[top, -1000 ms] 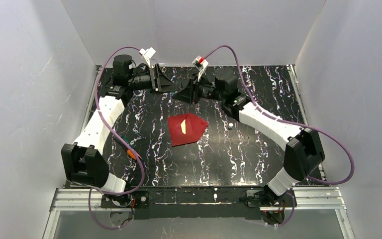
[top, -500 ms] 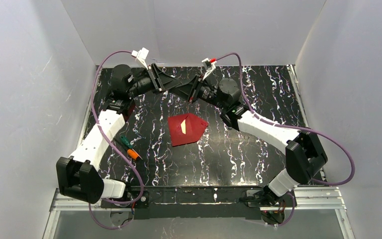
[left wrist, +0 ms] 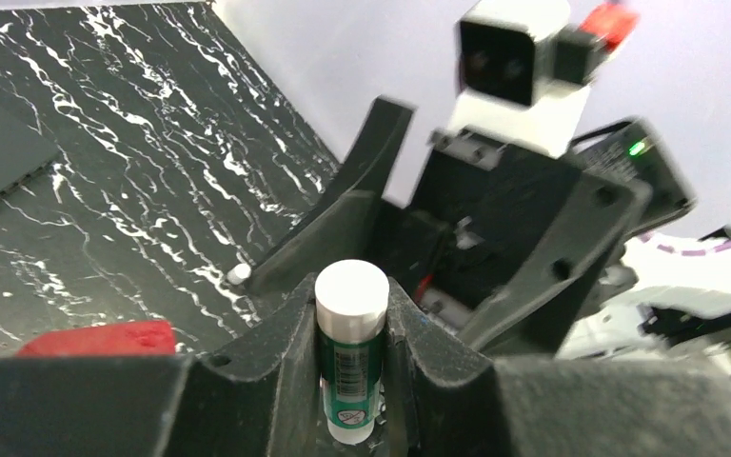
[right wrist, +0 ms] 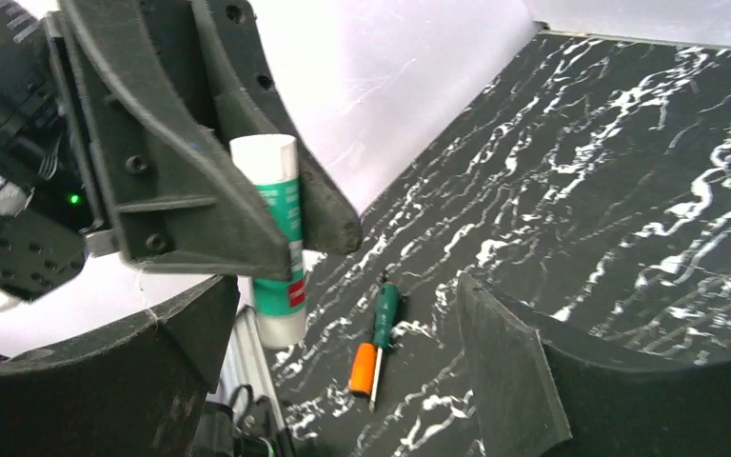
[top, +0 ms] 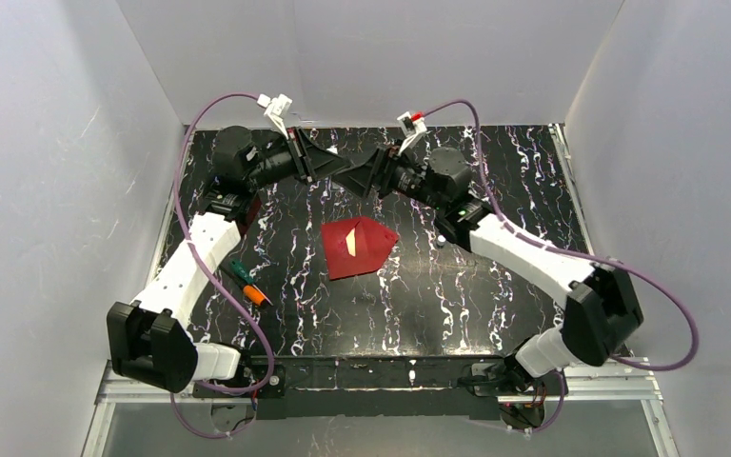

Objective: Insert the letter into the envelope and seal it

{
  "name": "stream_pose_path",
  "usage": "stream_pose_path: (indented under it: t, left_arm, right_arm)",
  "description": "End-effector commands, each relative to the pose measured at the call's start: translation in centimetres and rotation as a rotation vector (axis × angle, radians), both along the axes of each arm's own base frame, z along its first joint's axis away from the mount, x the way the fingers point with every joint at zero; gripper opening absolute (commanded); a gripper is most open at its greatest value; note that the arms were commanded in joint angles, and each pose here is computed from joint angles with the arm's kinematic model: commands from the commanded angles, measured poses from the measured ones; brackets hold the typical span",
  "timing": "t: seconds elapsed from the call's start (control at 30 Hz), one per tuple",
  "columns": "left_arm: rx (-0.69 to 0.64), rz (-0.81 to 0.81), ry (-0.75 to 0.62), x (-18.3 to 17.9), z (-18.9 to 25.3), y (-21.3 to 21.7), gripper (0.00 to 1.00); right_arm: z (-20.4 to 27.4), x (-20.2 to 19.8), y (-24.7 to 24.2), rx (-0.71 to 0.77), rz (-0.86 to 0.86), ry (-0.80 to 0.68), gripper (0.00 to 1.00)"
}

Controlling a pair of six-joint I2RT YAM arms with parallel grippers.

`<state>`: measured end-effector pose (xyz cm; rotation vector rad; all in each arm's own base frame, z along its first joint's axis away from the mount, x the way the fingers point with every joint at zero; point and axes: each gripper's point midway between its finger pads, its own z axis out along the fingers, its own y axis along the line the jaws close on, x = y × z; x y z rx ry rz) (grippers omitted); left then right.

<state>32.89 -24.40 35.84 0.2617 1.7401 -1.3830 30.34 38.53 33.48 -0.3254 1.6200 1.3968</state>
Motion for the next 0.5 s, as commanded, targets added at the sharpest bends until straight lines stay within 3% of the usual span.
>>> stream_pose_path:
  t: [0.0, 0.17, 0.27, 0.33, 0.47]
  left_arm:
    - [0.107, -0.124, -0.182, -1.8, -0.5, -0.1, 0.00]
    - [0.195, -0.261, -0.367, -3.1, -1.1, -0.3, 0.00]
    - [0.316, -0.244, -0.533, -2.8, -1.8, 0.5, 0.00]
    - [0.431, -0.220, -0.576, -1.9, -2.9, 1.3, 0.00]
    - [0.629, -0.184, -0.634, -0.1, -5.3, 3.0, 0.00]
  right_arm:
    - [5.1, -1.0, -3.8, -0.053, -0.075, -0.219, 0.93]
    - [8.1, -0.7, -4.1, -0.005, -0.105, -0.180, 0.85]
    - [6.7, 1.5, -3.4, -0.127, -0.157, 0.015, 0.75]
    - [4.6, 2.1, -3.3, -0.218, -0.177, 0.151, 0.74]
    - [2.9, 2.2, -2.4, -0.263, -0.176, 0.310, 0.74]
